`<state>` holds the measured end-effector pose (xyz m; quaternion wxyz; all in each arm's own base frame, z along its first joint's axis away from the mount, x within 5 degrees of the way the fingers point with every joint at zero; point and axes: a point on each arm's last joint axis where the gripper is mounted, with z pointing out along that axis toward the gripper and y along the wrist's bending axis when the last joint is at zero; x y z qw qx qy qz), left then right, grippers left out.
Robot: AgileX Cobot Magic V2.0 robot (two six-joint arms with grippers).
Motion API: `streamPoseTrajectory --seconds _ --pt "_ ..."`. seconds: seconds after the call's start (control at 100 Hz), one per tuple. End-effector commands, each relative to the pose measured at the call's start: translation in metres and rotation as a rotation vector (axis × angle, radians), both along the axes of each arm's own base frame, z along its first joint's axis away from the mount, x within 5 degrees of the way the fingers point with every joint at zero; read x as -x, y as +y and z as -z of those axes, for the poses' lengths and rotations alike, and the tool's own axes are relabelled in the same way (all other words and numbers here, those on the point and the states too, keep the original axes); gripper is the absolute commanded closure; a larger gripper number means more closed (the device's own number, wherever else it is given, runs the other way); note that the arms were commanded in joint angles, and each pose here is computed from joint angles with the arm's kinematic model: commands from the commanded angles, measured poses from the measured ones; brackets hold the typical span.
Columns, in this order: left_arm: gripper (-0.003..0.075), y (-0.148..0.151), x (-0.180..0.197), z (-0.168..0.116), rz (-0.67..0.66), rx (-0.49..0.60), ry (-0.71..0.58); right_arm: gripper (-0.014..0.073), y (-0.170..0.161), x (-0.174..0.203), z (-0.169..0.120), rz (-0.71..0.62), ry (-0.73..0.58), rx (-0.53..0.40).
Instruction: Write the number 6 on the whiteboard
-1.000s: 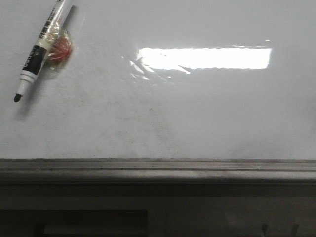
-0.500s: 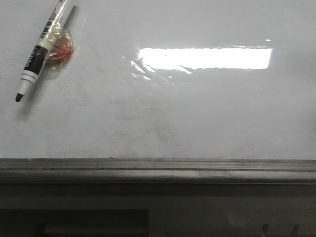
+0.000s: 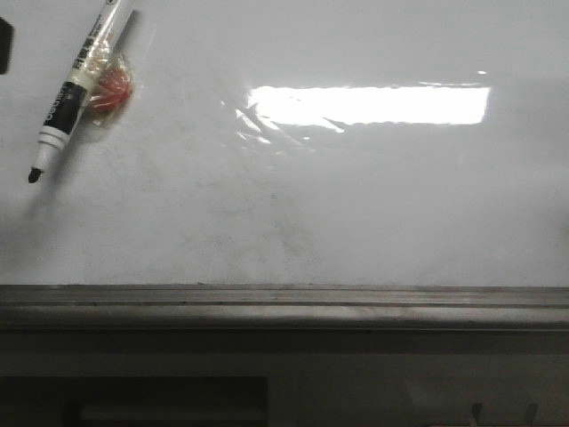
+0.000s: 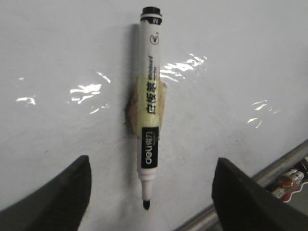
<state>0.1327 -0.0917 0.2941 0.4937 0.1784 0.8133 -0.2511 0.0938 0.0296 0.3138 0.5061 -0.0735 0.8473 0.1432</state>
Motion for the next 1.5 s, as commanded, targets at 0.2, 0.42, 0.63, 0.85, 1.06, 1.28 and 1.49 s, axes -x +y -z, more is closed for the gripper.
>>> streamPoseTrajectory --seconds 0.2,0.42,0.63,0.85,1.06,1.28,1.49 --pt "0.0247 -0.023 -0.037 0.006 -0.066 -0.017 -0.084 0.0085 -0.001 -0.005 -0.014 0.021 -0.075 -0.007" --pt "0.0374 -0.028 -0.048 0.017 -0.08 -0.056 -0.077 0.0085 -0.001 -0.005 -0.014 0.021 -0.075 -0.007" --pt "0.0741 -0.027 -0.044 0.014 -0.061 -0.061 -0.077 0.0085 -0.001 -0.005 -0.014 0.021 -0.075 -0.007" --pt "0.0741 -0.021 -0.023 -0.01 0.046 -0.125 -0.181 0.0085 0.005 -0.006 -0.014 -0.045 -0.059 -0.033" --pt "0.0741 -0.036 -0.002 -0.033 0.3 -0.33 -0.216 0.0085 0.032 -0.025 -0.016 -0.337 0.008 -0.182" --pt "0.0741 -0.069 0.011 -0.031 0.502 -0.43 -0.257 0.0085 0.053 -0.053 -0.029 -0.603 0.109 -0.281" --pt "0.0741 -0.096 0.005 -0.028 0.565 -0.451 -0.245 0.0085 0.072 -0.075 -0.032 -0.7 0.171 -0.286"
